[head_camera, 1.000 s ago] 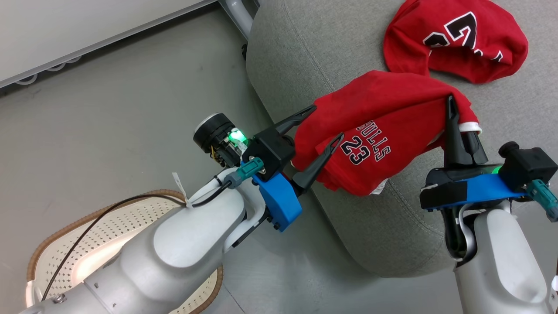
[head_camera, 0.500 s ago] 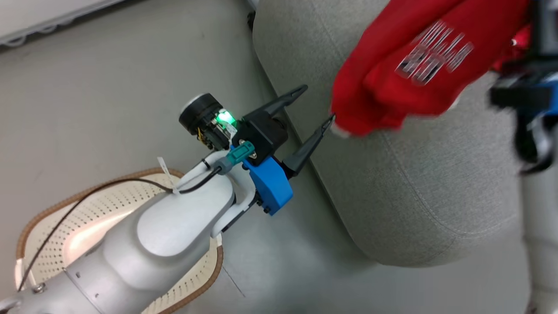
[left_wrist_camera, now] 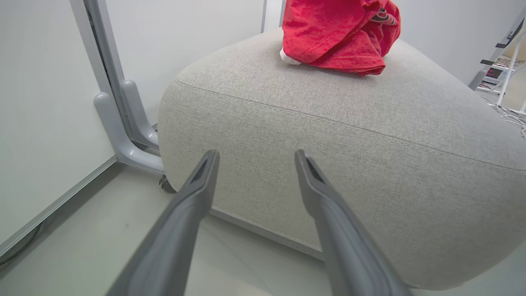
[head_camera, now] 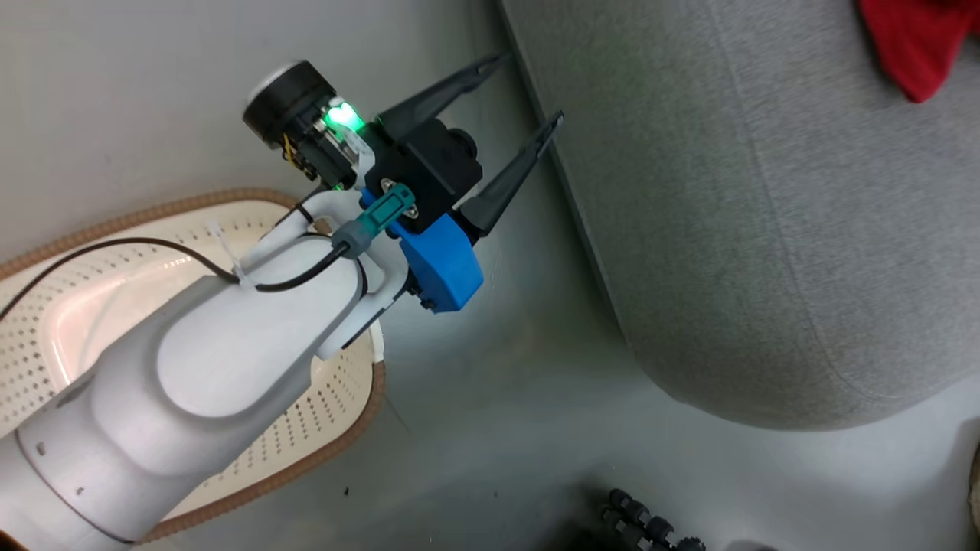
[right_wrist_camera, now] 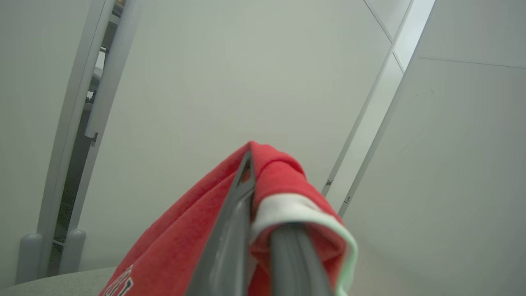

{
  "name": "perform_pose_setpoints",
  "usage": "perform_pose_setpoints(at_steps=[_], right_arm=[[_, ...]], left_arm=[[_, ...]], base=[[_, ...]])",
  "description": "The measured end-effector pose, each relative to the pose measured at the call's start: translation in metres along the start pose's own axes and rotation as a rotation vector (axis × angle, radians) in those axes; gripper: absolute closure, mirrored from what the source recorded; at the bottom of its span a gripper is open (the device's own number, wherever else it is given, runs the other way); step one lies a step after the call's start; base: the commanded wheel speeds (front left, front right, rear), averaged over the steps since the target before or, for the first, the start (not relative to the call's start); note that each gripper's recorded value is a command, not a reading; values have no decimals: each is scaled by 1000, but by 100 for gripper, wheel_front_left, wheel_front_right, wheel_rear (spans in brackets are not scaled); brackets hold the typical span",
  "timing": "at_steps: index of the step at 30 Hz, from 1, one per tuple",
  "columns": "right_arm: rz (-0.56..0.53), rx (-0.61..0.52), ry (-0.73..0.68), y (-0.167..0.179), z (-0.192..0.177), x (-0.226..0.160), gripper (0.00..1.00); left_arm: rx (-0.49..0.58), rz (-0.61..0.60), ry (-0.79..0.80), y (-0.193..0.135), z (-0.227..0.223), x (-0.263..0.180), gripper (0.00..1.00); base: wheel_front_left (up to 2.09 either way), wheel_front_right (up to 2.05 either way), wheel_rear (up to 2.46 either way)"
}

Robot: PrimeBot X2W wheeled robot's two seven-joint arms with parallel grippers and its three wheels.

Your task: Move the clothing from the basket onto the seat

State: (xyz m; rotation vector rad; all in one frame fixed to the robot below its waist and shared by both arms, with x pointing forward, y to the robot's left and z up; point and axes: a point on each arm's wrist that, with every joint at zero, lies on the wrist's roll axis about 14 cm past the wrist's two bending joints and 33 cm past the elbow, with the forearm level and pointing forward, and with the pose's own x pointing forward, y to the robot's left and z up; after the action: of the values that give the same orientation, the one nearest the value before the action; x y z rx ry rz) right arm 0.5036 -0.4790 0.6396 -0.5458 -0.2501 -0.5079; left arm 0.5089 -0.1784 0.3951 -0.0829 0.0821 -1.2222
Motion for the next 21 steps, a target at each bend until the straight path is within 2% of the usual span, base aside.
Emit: perform_pose_setpoints(at_steps=[4,9,13,16,17,18,21], right_arm=[[36,-53,154,19,-59,-15,100],[62,-41,332,46,-123,-47,100],[72,-18,410,61,-149,-66,100],[60,-11,424,59,-151,-71,100],[53,-7,424,58,-150,-72,63],[44,0,423,56,-149,-73,0],[32,4,429,48,-145,-83,0]], left_arm=[[-25,17,8,10,-20,-3,0],[-50,26,15,14,-34,-7,0],[-47,36,22,17,-36,-11,0],[-35,44,23,20,-34,-13,0],[-30,47,22,21,-32,-13,0],[-26,48,20,21,-30,-14,0],[-19,50,10,18,-22,-14,0]], base=[[0,0,0],[0,0,0],[0,0,0],[0,0,0],[0,0,0],[0,0,0],[0,0,0]])
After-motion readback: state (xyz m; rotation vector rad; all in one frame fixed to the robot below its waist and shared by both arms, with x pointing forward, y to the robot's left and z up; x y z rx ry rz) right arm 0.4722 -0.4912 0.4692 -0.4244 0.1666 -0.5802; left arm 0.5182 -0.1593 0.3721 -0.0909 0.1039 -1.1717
